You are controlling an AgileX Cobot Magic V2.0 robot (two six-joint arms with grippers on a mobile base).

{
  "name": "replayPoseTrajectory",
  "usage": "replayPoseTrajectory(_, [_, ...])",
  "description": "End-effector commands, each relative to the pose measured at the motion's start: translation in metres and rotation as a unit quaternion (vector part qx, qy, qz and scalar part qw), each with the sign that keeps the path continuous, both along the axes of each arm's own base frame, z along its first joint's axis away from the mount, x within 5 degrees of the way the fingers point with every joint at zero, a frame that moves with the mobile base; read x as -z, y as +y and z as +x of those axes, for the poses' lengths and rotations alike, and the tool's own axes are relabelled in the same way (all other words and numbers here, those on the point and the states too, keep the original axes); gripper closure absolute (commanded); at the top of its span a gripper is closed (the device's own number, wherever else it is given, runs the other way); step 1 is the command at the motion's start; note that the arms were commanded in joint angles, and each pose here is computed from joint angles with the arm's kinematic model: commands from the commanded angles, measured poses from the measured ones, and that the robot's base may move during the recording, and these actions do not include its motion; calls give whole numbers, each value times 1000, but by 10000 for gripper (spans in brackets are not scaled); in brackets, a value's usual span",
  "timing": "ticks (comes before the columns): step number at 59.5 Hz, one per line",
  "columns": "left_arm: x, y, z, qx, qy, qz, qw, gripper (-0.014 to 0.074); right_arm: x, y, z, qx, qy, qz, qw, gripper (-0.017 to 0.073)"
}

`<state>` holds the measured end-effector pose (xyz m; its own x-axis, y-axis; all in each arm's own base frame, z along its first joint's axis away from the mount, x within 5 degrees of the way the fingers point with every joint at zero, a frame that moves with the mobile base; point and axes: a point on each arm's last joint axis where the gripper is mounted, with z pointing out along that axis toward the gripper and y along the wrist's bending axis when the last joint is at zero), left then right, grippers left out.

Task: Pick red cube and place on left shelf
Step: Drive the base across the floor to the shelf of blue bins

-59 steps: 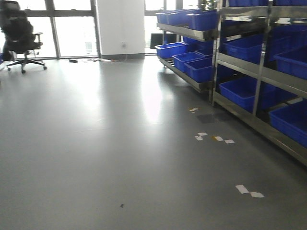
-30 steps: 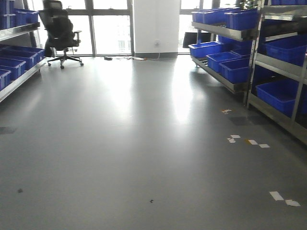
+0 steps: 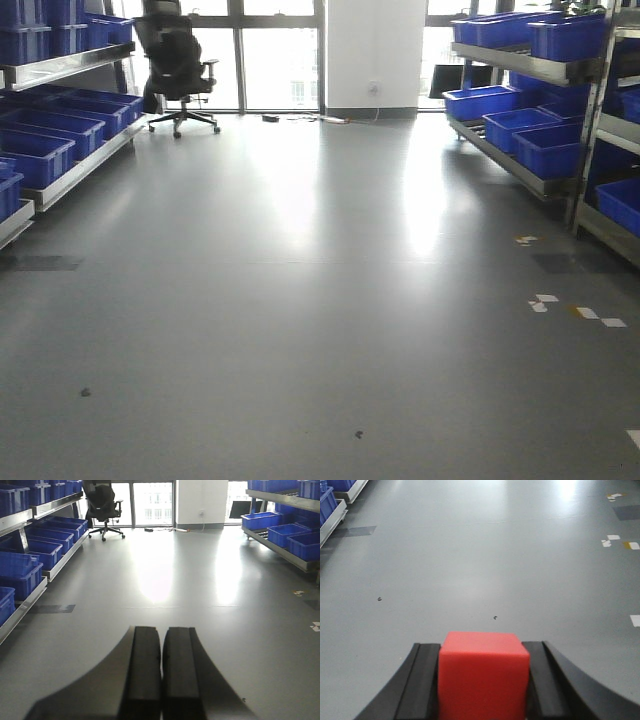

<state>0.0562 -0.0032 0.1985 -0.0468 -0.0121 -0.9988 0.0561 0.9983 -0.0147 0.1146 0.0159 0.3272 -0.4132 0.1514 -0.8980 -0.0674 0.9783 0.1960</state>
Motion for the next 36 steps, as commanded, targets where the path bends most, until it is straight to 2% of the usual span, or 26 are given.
replayPoseTrajectory(1, [-1,0,0,2,-40,-4,999,492,-17,0,2,2,-56,6,998,504])
replayPoseTrajectory(36, [-1,0,0,3,-40,-7,999,492,-17,0,2,2,-56,6,998,504])
